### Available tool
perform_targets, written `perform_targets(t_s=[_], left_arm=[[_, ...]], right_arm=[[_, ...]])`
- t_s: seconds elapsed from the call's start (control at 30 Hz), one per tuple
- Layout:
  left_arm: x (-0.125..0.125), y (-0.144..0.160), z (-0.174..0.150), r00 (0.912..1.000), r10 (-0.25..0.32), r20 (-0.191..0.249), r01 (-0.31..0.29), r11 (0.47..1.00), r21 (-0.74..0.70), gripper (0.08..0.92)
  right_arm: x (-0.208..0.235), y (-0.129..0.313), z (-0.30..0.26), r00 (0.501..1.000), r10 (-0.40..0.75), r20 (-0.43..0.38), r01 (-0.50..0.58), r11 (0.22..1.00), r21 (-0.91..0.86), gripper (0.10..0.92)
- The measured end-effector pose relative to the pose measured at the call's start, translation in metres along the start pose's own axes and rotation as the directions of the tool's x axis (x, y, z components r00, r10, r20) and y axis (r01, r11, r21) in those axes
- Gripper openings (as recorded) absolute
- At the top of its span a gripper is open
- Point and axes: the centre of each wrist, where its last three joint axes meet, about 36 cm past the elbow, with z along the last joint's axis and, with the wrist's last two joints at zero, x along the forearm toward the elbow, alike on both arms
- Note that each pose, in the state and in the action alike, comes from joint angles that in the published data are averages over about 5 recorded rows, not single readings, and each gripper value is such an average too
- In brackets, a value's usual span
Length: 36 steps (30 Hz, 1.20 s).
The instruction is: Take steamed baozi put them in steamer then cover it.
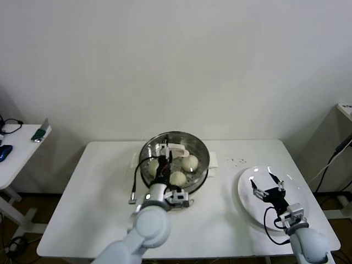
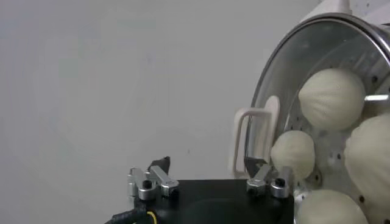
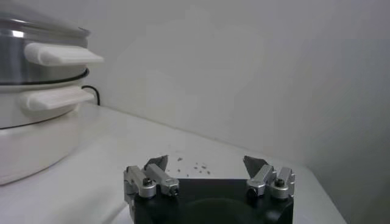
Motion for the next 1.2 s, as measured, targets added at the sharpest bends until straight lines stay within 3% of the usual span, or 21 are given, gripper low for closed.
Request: perform_targets(t_s=[0.1,0.27,0.47,0.6,0.73,0.97,1.2], left_arm=[[0.011,0.009,0.012,1.0,0.003,0.007,-0.003,0.999,0.041,0.81],[0.023,0.024,0.039,0.9999,-0.007,-0.01,0.008,0.988,0.154,0.822],[0.028,0.041,0.082,0.9942,0.014,-0.107,0.028,0.926,0.376,0.823],[0.036,0.043,0.116,0.9805,0.078,-0.18,0.029,0.852,0.523,0.823],[0.047,0.034,0.15,0.9717,0.125,-0.2,0.039,0.751,0.659,0.823],[0.066,-0.004,0.202,0.9823,0.088,-0.165,0.091,0.546,0.833,0.823],[0.08,-0.038,0.229,0.9843,0.021,-0.176,0.152,0.409,0.9,0.823]], right_arm=[[0.0,0.0,-0.001,1.0,0.005,-0.006,-0.005,1.0,-0.001,0.823],[0.0,0.001,-0.001,1.0,0.006,-0.007,-0.006,1.0,-0.003,0.823],[0.0,0.004,-0.004,1.0,-0.002,0.011,0.002,1.0,-0.004,0.823],[0.0,0.005,-0.006,1.0,-0.006,0.028,0.006,1.0,-0.01,0.823],[0.0,0.008,-0.008,0.999,-0.01,0.047,0.011,1.0,-0.02,0.823],[-0.001,0.011,-0.01,0.996,-0.013,0.085,0.017,0.999,-0.037,0.823],[-0.002,0.015,-0.006,0.994,-0.024,0.107,0.03,0.998,-0.051,0.823]])
